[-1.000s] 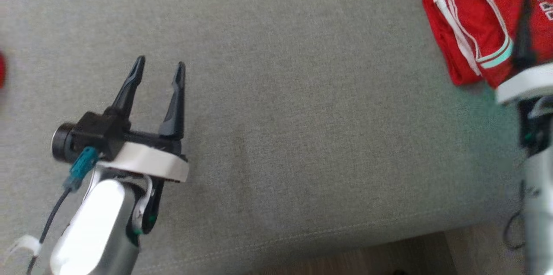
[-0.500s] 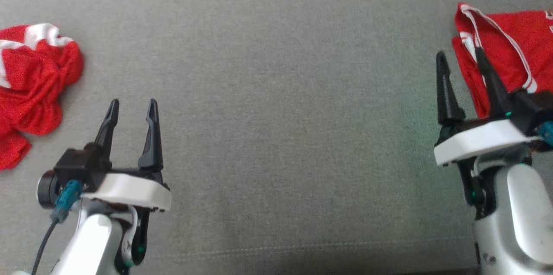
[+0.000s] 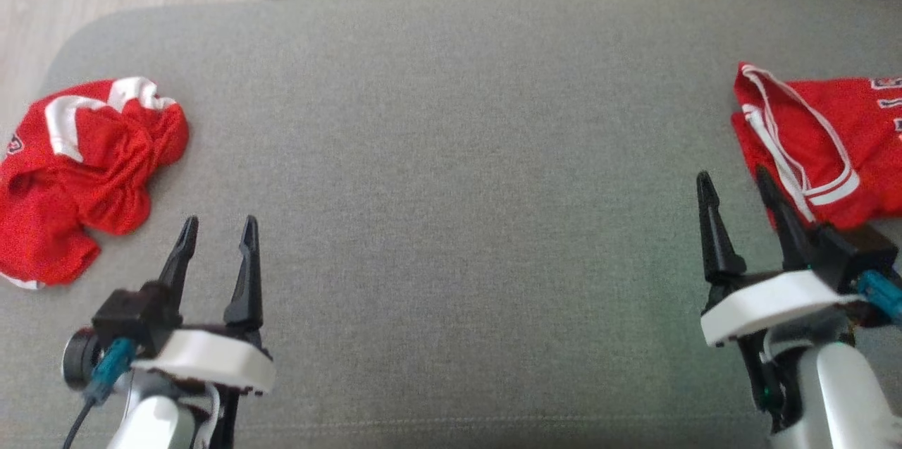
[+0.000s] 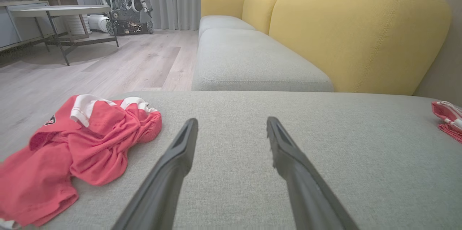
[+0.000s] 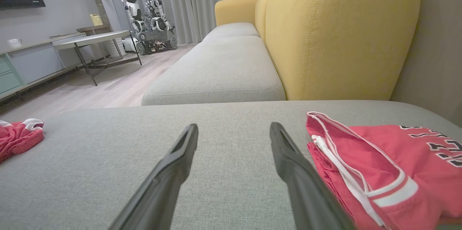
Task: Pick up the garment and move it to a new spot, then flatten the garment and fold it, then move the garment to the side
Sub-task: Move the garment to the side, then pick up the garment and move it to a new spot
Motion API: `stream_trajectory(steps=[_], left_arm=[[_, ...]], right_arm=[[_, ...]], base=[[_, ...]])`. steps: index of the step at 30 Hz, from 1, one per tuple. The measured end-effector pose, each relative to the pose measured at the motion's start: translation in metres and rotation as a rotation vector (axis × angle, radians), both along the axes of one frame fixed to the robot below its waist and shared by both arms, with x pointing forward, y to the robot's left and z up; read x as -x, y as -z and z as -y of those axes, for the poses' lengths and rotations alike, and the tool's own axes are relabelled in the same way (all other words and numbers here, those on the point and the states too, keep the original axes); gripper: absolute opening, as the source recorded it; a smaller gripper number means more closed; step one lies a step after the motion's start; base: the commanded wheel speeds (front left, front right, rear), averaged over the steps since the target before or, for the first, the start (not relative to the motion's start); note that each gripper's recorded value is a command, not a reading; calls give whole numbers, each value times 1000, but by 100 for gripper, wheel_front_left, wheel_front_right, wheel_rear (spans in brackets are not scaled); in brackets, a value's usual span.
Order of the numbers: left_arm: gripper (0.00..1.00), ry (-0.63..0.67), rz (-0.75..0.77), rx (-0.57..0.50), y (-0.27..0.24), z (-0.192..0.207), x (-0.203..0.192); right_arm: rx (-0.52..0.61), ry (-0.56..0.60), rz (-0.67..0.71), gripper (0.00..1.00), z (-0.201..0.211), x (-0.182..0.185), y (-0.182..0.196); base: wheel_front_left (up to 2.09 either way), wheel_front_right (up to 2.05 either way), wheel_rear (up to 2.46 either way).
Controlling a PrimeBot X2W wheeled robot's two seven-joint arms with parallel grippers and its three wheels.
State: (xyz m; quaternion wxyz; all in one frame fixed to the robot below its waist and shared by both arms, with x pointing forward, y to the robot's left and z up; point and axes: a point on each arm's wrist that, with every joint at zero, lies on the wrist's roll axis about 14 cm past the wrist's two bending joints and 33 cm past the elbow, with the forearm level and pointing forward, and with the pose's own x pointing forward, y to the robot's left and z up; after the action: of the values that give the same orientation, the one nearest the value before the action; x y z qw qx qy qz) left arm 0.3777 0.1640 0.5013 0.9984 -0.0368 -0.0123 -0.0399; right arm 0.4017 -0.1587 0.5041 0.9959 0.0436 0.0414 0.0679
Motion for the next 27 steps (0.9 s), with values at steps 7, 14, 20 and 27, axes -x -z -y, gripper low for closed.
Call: stream_trajectory(steps=[7, 14, 20, 27], left_arm=[[100, -10, -6, 0, 1, -3, 19], [100, 2, 1, -2, -1, 0, 26], [100, 12, 9, -5, -4, 2, 25], [100, 18, 6, -7, -3, 4, 25]], right_arm=[[-1, 10, 4, 100, 3, 17, -5], [-4, 26, 12, 100, 8, 28, -10], [-5, 39, 26, 100, 12, 29, -15], [-4, 47, 17, 100, 15, 30, -13]], base=[[0, 0, 0], [0, 0, 0], [0, 0, 0], [0, 0, 0]])
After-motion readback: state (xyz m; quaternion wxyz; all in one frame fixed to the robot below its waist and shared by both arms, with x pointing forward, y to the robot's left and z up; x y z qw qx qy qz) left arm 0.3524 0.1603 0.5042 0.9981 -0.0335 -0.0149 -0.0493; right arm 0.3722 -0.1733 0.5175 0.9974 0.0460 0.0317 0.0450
